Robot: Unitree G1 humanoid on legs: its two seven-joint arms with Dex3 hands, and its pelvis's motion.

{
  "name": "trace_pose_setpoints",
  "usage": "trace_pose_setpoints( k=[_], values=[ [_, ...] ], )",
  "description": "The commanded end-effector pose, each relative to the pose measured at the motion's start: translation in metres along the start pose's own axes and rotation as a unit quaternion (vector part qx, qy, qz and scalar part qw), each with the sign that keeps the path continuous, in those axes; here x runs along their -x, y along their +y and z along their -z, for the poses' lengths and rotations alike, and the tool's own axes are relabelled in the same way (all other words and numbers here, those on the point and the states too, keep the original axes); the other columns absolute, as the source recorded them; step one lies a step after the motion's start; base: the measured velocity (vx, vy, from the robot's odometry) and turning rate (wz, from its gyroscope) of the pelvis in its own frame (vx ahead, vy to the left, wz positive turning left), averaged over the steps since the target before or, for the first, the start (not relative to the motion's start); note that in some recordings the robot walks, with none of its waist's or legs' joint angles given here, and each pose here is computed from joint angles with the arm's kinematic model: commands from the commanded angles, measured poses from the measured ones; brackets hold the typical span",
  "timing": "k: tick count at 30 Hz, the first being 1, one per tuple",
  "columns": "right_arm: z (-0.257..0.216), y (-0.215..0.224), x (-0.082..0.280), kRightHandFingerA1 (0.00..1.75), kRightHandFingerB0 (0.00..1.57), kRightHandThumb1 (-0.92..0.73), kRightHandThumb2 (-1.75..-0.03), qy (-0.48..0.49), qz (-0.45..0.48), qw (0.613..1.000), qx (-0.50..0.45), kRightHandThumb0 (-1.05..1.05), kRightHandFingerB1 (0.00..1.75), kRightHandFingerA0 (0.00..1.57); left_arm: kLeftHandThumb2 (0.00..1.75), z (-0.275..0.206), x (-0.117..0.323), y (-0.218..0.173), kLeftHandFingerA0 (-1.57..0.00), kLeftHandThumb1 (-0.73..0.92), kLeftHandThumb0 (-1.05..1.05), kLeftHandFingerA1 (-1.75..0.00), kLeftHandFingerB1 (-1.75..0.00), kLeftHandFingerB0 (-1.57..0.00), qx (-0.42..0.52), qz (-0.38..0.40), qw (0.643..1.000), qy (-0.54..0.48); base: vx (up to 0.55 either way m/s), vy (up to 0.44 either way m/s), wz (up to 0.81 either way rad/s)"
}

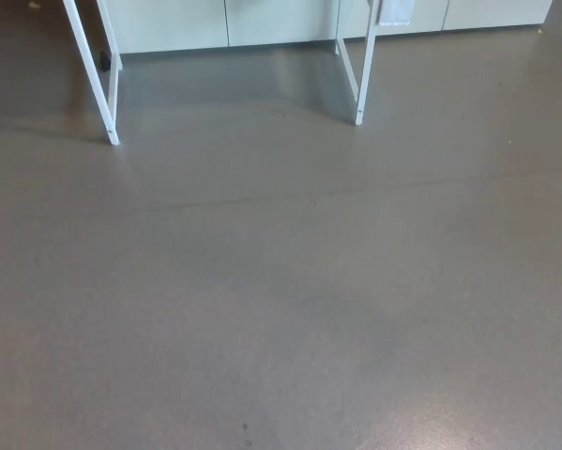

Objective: The robot walks towards a desk on which a file tray is kept in the middle and a cube is kept to its right. The robot lifts the cube using its right hand and places it on the file tray.

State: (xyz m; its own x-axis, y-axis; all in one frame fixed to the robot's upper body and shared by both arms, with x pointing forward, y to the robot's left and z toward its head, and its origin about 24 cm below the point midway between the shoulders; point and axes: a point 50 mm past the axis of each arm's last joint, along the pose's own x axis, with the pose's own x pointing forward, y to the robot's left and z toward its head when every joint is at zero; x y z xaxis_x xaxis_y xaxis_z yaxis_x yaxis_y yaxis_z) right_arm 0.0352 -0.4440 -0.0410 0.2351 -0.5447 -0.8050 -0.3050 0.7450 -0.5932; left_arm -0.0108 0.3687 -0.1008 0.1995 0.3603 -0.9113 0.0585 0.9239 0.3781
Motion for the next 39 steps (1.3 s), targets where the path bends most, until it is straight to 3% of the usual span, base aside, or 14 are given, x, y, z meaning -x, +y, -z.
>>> trace_pose_setpoints(
  k=[1, 2, 5, 6, 9, 10, 13, 14, 16, 17, 23, 32, 35, 39],
  values=[
    [-0.002, -0.007, 0.002, 0.92, 0.00, -0.21, -0.88, -0.016, -0.020, 1.000, 0.002, -1.05, 0.66, 0.41, 1.17, -0.005, 0.002, 0.007, -0.03, 0.67, -0.35, -0.54, -0.51, 0.00, 0.004, 0.022, 0.999, -0.029, 0.19, -0.015, 0.14],
    [-0.002, -0.007, 0.002, 1.08, 0.00, -0.21, -0.90, -0.015, -0.018, 1.000, 0.012, -1.05, 0.67, 0.79, 0.64, -0.004, 0.002, 0.007, -0.09, 0.85, -0.57, -0.49, -0.42, -0.15, 0.009, 0.023, 0.999, -0.028, 0.00, -0.017, 0.06],
    [-0.002, -0.007, 0.002, 0.97, 0.00, -0.35, -0.65, -0.011, -0.023, 0.999, 0.035, -1.05, 0.76, 0.56, 0.65, -0.004, 0.002, 0.008, -0.11, 0.85, -0.57, -0.51, -0.42, -0.14, 0.012, 0.019, 0.999, -0.022, -0.05, -0.009, -0.07],
    [-0.001, -0.006, 0.003, 0.96, 0.00, -0.38, -0.64, -0.016, -0.012, 0.999, 0.050, -1.05, 0.77, 0.77, 0.65, -0.004, 0.002, 0.007, -0.10, 0.85, -0.56, -0.52, -0.43, -0.14, 0.013, 0.019, 0.999, -0.024, -0.06, -0.004, -0.12],
    [0.000, -0.005, 0.002, 1.03, 0.00, -0.17, -0.85, -0.004, -0.030, 1.000, -0.004, -1.05, 0.68, 0.71, 0.64, -0.005, 0.003, 0.009, -0.14, 0.84, -0.56, -0.54, -0.44, -0.16, 0.011, 0.018, 0.999, -0.028, 0.00, 0.000, 0.00],
    [-0.001, -0.006, 0.002, 0.95, 0.00, -0.20, -0.87, -0.004, -0.030, 1.000, 0.001, -1.05, 0.66, 0.40, 0.65, -0.005, 0.003, 0.009, -0.12, 0.85, -0.58, -0.53, -0.44, -0.14, 0.008, 0.020, 0.999, -0.028, 0.03, 0.080, -0.09],
    [0.000, -0.005, 0.002, 1.03, 0.00, -0.18, -0.87, -0.004, -0.039, 0.999, -0.010, -1.00, 0.64, 1.09, 1.17, -0.007, 0.004, 0.009, -0.05, 0.66, -0.35, -0.56, -0.51, -0.01, 0.009, 0.025, 0.999, -0.034, 0.08, 0.167, -0.12],
    [0.000, -0.005, 0.002, 1.07, 0.00, -0.16, -0.85, -0.005, -0.040, 0.999, -0.013, -1.05, 0.66, 0.65, 1.17, -0.006, 0.004, 0.009, -0.05, 0.66, -0.35, -0.56, -0.51, -0.01, 0.014, 0.026, 0.999, -0.034, 0.13, 0.245, -0.20],
    [0.000, -0.005, 0.003, 1.05, 0.00, -0.28, -0.67, -0.012, -0.040, 0.999, -0.014, -1.03, 0.79, 0.48, 1.16, -0.009, 0.002, 0.010, -0.03, 0.66, -0.35, -0.54, -0.51, 0.00, 0.009, 0.018, 0.999, -0.028, 0.25, 0.476, -0.01],
    [-0.001, -0.006, 0.004, 0.96, 0.00, -0.34, -0.66, -0.012, -0.036, 0.999, 0.011, -1.05, 0.79, 0.32, 0.64, -0.009, 0.002, 0.010, -0.14, 0.84, -0.58, -0.53, -0.43, -0.14, 0.009, 0.015, 0.999, -0.027, 0.24, 0.434, -0.20],
    [0.003, 0.000, 0.002, 1.06, 0.00, -0.19, -0.87, -0.007, -0.034, 0.999, -0.018, -0.99, 0.72, 1.07, 0.65, -0.011, 0.002, 0.013, -0.16, 0.86, -0.59, -0.55, -0.45, -0.15, -0.009, 0.011, 0.999, -0.033, 0.14, 0.057, 0.03],
    [0.005, 0.005, 0.001, 0.93, 0.00, -0.15, -0.85, -0.006, -0.049, 0.998, -0.045, -1.05, 0.80, 0.43, 0.65, -0.016, 0.004, 0.019, -0.12, 0.86, -0.58, -0.52, -0.43, -0.17, -0.015, 0.013, 0.999, -0.037, 0.18, -0.192, 0.08],
    [0.006, 0.007, 0.002, 0.98, 0.00, -0.16, -0.83, -0.018, -0.045, 0.999, -0.018, -1.05, 0.70, 0.90, 0.65, -0.015, 0.002, 0.019, -0.15, 0.85, -0.59, -0.53, -0.44, -0.15, -0.017, 0.006, 0.999, -0.032, 0.20, -0.228, 0.11],
    [0.008, 0.009, 0.001, 0.90, 0.00, -0.23, -0.87, -0.019, -0.043, 0.999, -0.027, -0.99, 0.69, 0.64, 0.65, -0.016, 0.003, 0.020, -0.11, 0.85, -0.58, -0.51, -0.42, -0.14, -0.011, 0.007, 0.999, -0.031, 0.21, -0.090, -0.01]
  ],
)
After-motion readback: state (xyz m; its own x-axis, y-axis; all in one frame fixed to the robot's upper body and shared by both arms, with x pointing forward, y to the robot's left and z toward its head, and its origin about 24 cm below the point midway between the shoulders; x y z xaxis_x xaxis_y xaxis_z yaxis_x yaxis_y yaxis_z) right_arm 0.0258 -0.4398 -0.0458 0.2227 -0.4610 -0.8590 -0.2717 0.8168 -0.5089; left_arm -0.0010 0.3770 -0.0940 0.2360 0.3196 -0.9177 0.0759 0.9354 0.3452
